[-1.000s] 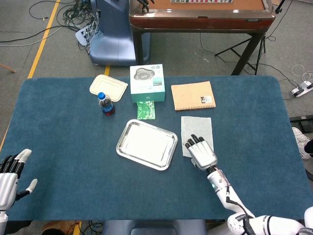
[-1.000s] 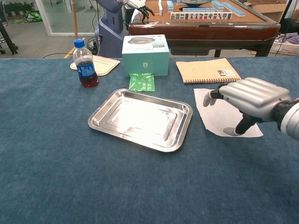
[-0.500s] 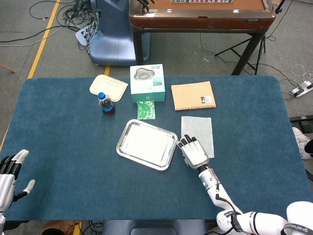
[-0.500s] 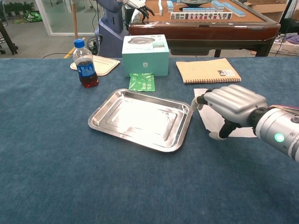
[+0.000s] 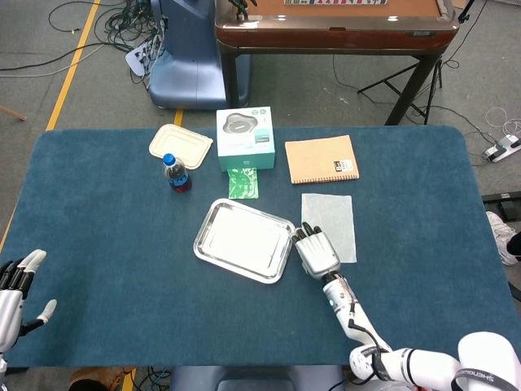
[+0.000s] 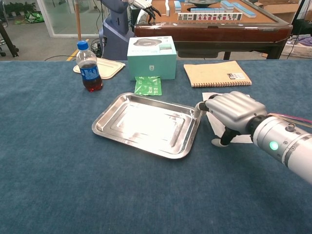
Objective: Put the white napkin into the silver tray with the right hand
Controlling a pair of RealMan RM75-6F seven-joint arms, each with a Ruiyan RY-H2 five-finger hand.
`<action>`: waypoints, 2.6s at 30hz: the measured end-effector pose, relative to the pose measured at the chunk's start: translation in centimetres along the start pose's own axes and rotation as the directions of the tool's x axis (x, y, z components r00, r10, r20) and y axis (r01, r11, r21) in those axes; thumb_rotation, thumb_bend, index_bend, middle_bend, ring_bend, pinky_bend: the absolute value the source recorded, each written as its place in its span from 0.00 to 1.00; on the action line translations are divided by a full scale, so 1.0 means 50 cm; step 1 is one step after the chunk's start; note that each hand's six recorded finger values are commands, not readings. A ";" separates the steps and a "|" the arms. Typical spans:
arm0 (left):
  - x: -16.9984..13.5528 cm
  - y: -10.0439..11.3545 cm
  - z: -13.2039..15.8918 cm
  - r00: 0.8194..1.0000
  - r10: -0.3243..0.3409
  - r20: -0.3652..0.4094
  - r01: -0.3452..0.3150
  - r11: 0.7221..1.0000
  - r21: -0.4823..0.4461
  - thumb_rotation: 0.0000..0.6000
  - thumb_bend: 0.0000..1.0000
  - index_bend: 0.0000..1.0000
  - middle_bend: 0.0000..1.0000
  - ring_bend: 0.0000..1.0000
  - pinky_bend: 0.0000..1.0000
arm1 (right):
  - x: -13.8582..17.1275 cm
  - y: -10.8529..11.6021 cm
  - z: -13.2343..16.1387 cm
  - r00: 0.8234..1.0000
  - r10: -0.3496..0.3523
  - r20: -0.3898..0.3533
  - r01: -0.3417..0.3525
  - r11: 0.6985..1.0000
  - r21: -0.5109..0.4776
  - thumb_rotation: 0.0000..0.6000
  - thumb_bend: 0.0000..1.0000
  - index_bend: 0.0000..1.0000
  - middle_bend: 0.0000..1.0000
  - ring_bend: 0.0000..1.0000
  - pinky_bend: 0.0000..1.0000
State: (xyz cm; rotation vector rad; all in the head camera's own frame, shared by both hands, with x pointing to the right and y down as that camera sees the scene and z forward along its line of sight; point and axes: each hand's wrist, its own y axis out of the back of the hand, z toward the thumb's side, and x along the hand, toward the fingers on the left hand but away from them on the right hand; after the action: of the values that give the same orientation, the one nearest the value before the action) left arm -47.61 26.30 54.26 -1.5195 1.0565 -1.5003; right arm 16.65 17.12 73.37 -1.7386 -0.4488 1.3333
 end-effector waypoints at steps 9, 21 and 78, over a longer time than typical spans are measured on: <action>-0.002 -0.002 -0.005 1.000 -0.001 -0.004 0.001 1.000 -0.004 1.00 0.24 0.09 0.12 0.12 0.09 | -0.006 -0.003 -0.030 0.999 -0.005 0.045 0.005 1.000 0.002 1.00 0.24 0.30 0.26 0.13 0.31; 0.000 -0.007 -0.006 1.000 -0.007 -0.004 0.007 1.000 -0.005 1.00 0.24 0.09 0.12 0.12 0.09 | -0.001 0.003 -0.053 0.997 -0.025 0.074 0.025 1.000 0.002 1.00 0.29 0.51 0.32 0.13 0.31; -0.004 0.004 -0.003 1.000 0.002 -0.018 -0.002 1.000 0.023 1.00 0.24 0.10 0.12 0.12 0.09 | -0.016 0.314 -0.020 0.919 -0.349 -0.183 0.348 0.937 -0.042 1.00 0.51 0.56 0.38 0.16 0.31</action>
State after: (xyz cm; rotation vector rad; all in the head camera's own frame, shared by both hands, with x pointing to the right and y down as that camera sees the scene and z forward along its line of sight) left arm -47.75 26.43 53.99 -1.4920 1.0474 -1.5221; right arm 13.88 7.47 61.25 -1.6776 -0.6239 0.9059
